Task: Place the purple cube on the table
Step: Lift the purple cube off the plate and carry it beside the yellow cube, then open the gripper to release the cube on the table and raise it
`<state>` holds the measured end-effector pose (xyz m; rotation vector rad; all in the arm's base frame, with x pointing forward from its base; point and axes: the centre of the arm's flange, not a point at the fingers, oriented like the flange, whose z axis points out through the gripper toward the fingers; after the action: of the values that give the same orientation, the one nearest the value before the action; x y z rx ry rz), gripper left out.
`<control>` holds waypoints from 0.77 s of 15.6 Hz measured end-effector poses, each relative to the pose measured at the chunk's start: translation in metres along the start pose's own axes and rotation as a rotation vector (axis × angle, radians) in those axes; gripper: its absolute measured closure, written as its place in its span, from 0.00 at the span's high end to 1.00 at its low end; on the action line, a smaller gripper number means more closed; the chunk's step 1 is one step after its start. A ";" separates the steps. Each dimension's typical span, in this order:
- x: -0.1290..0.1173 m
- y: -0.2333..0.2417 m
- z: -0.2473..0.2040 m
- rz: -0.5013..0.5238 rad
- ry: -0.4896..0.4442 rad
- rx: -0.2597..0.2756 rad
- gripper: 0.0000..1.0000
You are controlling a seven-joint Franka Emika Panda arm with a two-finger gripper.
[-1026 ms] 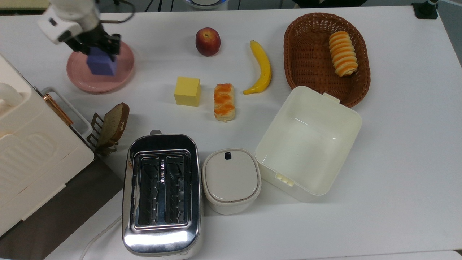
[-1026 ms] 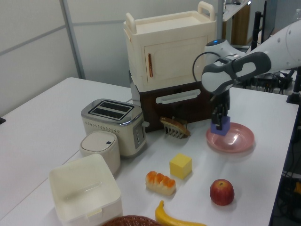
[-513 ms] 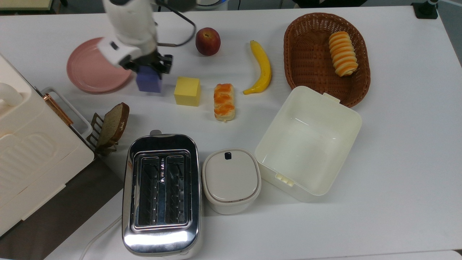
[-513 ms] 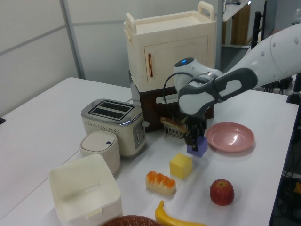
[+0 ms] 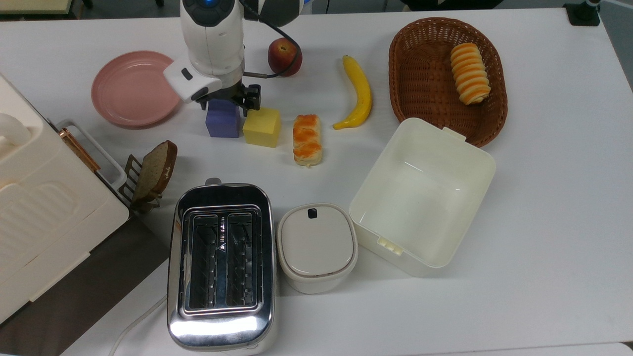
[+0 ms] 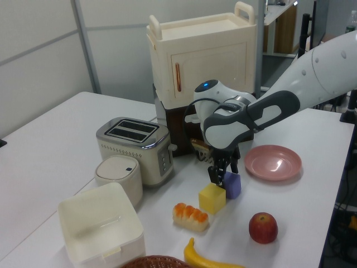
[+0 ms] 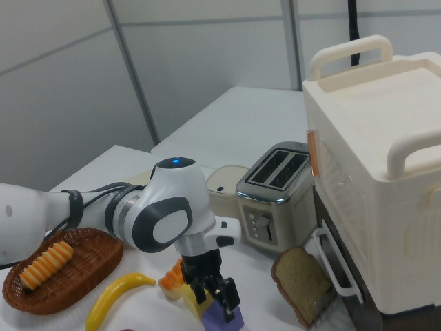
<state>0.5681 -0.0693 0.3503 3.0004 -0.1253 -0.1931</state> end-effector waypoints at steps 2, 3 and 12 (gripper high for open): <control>0.000 0.003 0.000 0.003 0.001 -0.003 1.00; 0.000 0.004 -0.001 0.005 0.002 -0.003 1.00; 0.008 -0.006 -0.109 0.055 0.029 -0.002 1.00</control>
<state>0.5908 -0.0507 0.4562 2.9924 -0.2045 -0.1433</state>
